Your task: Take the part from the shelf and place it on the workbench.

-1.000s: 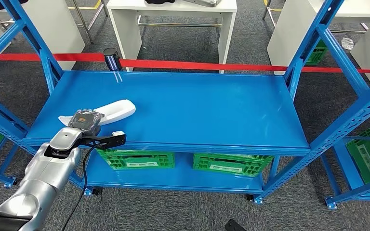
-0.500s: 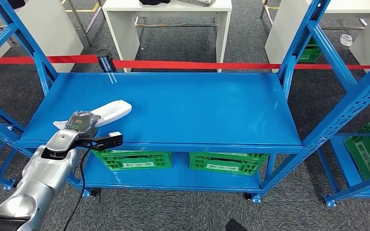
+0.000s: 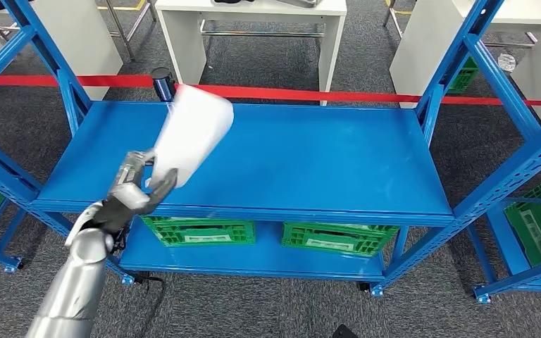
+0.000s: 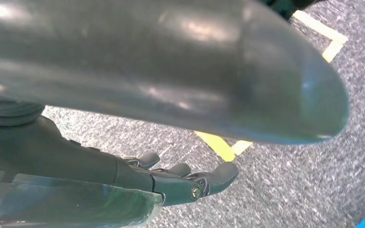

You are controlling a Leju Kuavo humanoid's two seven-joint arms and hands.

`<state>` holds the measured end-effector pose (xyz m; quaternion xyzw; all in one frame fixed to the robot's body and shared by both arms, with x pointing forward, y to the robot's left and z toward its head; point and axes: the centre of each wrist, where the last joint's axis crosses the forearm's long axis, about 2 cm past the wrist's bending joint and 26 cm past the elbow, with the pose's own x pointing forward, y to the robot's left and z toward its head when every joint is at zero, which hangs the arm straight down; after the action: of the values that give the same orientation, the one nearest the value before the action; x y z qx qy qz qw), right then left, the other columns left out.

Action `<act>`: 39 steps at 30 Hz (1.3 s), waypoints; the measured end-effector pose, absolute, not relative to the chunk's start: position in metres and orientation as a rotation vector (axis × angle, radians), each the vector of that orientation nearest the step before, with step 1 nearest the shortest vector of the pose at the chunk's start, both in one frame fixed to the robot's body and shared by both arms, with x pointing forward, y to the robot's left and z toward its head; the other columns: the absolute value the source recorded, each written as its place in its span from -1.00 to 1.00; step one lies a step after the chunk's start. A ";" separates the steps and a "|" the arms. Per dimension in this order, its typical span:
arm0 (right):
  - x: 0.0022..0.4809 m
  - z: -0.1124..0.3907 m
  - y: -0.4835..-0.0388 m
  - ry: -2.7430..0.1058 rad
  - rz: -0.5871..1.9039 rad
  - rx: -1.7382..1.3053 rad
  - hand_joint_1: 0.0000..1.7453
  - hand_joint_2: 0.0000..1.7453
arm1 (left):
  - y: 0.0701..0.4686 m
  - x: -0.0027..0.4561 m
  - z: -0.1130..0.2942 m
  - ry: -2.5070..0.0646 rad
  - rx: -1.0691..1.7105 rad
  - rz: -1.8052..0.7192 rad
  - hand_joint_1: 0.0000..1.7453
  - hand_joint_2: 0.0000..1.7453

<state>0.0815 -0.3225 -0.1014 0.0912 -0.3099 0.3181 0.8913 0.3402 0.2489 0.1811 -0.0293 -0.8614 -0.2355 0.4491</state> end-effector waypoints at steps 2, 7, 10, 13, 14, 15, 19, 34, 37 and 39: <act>0.081 -0.101 -0.323 -0.643 0.661 0.189 -1.00 -1.00 | 0.239 0.326 0.198 -2.252 -0.336 -0.461 1.00 1.00; 0.084 -0.101 -0.320 -0.651 0.658 0.185 -1.00 -1.00 | 0.218 0.294 0.234 -2.407 -0.794 -0.394 1.00 1.00; 0.084 -0.101 -0.319 -0.642 0.655 0.174 -1.00 -1.00 | 0.210 0.282 0.247 -2.452 -0.992 -0.419 1.00 1.00; 0.083 -0.102 -0.320 -0.623 0.648 0.160 -1.00 -1.00 | 0.199 0.272 0.264 -2.474 -1.199 -0.439 1.00 1.00; 0.083 -0.102 -0.319 -0.620 0.645 0.158 -1.00 -1.00 | 0.196 0.269 0.269 -2.482 -1.249 -0.444 1.00 1.00; 0.083 -0.102 -0.319 -0.617 0.641 0.156 -1.00 -1.00 | 0.193 0.267 0.274 -2.488 -1.288 -0.449 1.00 1.00; 0.078 -0.103 -0.322 -0.580 0.600 0.131 -1.00 -1.00 | 0.185 0.260 0.286 -2.478 -1.443 -0.484 1.00 1.00; 0.008 -0.101 -0.407 0.030 0.434 -0.036 -1.00 -1.00 | 0.150 0.247 0.306 -2.403 -1.696 -0.650 1.00 1.00; 0.005 -0.099 -0.416 0.036 0.445 -0.040 -1.00 -1.00 | 0.150 0.247 0.306 -2.411 -1.686 -0.658 1.00 1.00; 0.005 -0.099 -0.418 0.016 0.455 -0.034 -1.00 -1.00 | 0.150 0.247 0.305 -2.413 -1.682 -0.664 1.00 1.00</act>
<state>0.0052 -0.4176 -0.0986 -0.0166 0.0079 0.2256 0.9741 0.2470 0.1501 0.3049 -0.5568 -0.7985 -0.2199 0.0629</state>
